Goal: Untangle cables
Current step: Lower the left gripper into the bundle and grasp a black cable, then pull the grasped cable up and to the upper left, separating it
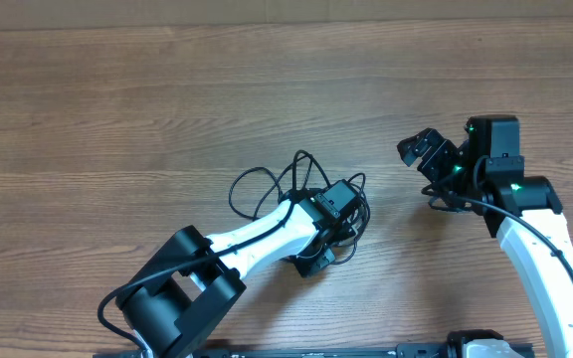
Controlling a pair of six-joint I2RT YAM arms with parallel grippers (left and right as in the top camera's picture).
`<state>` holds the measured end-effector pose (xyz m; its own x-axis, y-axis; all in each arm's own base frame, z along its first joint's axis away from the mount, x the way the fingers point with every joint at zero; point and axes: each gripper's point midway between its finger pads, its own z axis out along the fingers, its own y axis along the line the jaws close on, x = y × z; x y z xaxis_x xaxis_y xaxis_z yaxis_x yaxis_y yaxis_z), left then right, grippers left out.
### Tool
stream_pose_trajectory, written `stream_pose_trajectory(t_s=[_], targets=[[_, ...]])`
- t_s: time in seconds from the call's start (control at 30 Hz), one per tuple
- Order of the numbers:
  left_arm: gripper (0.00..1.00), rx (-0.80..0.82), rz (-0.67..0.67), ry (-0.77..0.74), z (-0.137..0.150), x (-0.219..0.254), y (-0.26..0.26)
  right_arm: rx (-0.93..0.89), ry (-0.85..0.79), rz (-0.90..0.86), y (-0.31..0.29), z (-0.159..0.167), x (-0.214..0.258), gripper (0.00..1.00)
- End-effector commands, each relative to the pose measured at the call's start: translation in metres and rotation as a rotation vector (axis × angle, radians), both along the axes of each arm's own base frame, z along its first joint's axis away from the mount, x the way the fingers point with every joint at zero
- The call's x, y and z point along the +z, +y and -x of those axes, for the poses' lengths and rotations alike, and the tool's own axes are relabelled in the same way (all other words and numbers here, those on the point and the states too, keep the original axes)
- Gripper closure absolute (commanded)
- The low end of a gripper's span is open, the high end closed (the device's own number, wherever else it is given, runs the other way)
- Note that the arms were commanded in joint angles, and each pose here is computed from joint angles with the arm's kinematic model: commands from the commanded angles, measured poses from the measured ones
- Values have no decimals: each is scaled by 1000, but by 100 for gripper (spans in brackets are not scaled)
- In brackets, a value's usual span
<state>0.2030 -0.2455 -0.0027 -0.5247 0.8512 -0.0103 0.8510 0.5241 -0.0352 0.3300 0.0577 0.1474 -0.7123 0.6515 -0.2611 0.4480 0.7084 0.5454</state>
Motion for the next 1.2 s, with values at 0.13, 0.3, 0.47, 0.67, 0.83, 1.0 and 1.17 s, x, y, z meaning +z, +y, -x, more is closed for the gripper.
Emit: stream_pose_trajectory(t_s=[0.13,0.3,0.47,0.67,0.83,1.0,1.17], targets=[[96,4,-64,30,12,-18,17,2,-30,5,-1,-4,9,0],[96,4,-101,43,10,-3,19,2,-30,5,-1,-4,9,0],[96,47,-104,28,-7,61,2,2,-30,5,-1,-4,9,0],[96,121,67,-103,-43,169,-38,2,-30,6,-1,-4,9,0],[96,195,240,-200,-62,248,-54,2,-30,5,-1,-4,9,0],[96,328,399,-253,-82,309,-46,2,-30,6,-1,-4,9,0],[96,381,587,-248,-96,355,-40,2,-30,5,-1,-4,9,0]])
